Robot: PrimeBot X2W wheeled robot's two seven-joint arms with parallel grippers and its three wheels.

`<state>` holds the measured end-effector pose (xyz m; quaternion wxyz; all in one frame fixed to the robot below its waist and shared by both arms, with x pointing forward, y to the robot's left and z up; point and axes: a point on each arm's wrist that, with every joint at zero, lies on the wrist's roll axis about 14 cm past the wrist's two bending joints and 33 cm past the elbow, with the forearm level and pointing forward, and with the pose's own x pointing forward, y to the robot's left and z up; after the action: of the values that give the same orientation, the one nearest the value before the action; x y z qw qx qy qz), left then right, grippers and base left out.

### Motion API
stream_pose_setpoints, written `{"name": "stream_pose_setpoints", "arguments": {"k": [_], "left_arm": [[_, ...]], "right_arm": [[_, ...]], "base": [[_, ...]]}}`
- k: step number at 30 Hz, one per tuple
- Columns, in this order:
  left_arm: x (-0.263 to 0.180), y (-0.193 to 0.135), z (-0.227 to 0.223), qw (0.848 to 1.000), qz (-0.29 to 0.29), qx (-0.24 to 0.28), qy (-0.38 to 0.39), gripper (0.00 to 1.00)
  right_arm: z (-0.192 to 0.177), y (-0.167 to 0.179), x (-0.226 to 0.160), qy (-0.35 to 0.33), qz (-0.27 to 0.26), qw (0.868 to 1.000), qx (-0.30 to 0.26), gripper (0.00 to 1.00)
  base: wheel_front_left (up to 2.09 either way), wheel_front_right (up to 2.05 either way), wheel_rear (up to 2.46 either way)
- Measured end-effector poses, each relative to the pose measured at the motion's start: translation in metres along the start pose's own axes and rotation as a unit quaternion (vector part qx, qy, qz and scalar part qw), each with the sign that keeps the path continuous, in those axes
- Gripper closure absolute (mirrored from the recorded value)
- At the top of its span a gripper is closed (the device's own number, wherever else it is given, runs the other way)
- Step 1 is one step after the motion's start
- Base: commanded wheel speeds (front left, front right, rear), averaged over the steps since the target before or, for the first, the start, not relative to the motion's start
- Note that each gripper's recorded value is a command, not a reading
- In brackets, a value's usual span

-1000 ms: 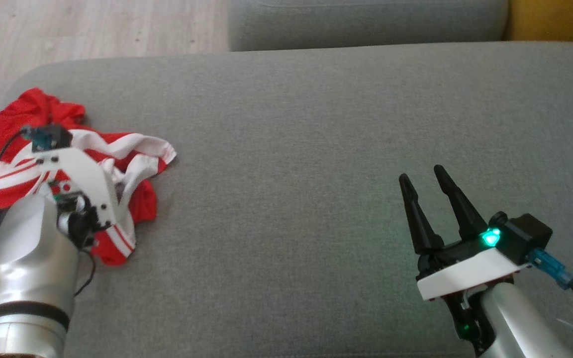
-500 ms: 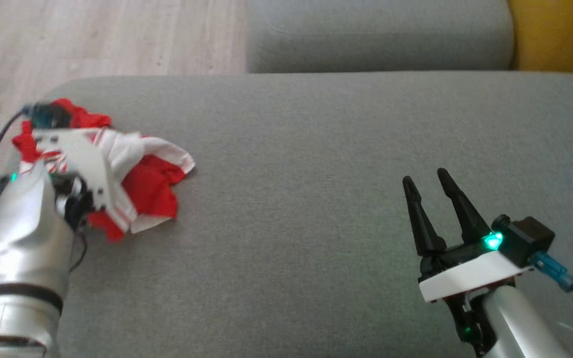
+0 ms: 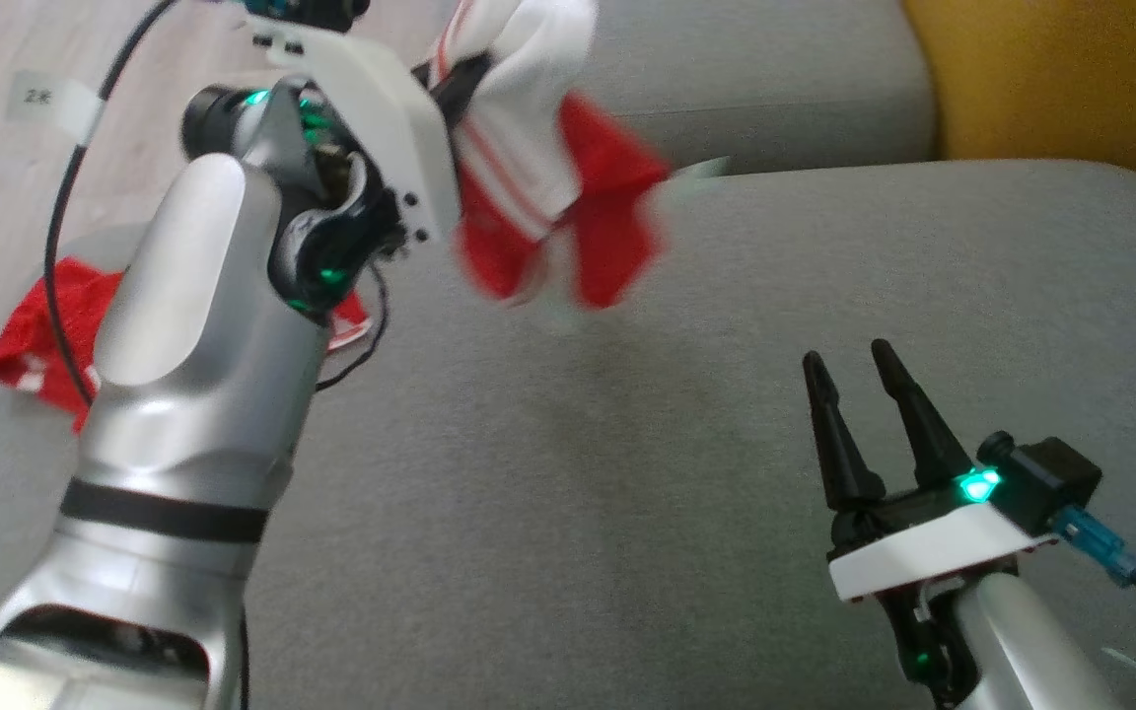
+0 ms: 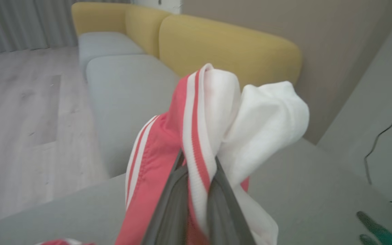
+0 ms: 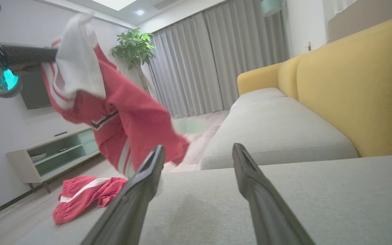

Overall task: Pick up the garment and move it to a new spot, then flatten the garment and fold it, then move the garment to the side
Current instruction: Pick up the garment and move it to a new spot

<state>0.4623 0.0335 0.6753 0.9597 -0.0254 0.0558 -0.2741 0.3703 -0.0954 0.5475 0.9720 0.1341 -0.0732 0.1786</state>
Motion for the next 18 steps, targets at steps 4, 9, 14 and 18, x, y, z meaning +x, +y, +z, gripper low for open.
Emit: {"name": "stream_pose_setpoints", "arguments": {"k": [4,9,14,18], "left_arm": [[0.008,-0.043,0.019,0.995,-0.070,-0.050,-0.049,1.00],[0.015,-0.066,-0.041,0.987,-0.105,-0.121,0.001,1.00],[0.002,-0.066,-0.166,0.974,-0.083,-0.166,0.133,0.53],[-0.015,-0.033,-0.217,0.972,-0.034,-0.156,0.172,0.00]], "right_arm": [[0.009,-0.024,-0.013,-0.011,-0.038,0.999,-0.008,0.00],[0.014,-0.050,-0.029,-0.012,-0.075,0.997,-0.020,0.00],[0.004,-0.057,-0.036,0.002,-0.088,0.996,-0.017,0.00],[0.001,-0.056,-0.037,0.007,-0.087,0.996,-0.016,0.00]], "base": [[0.00,0.00,0.00],[0.00,0.00,0.00],[0.00,0.00,0.00],[0.00,0.00,0.00]]}}
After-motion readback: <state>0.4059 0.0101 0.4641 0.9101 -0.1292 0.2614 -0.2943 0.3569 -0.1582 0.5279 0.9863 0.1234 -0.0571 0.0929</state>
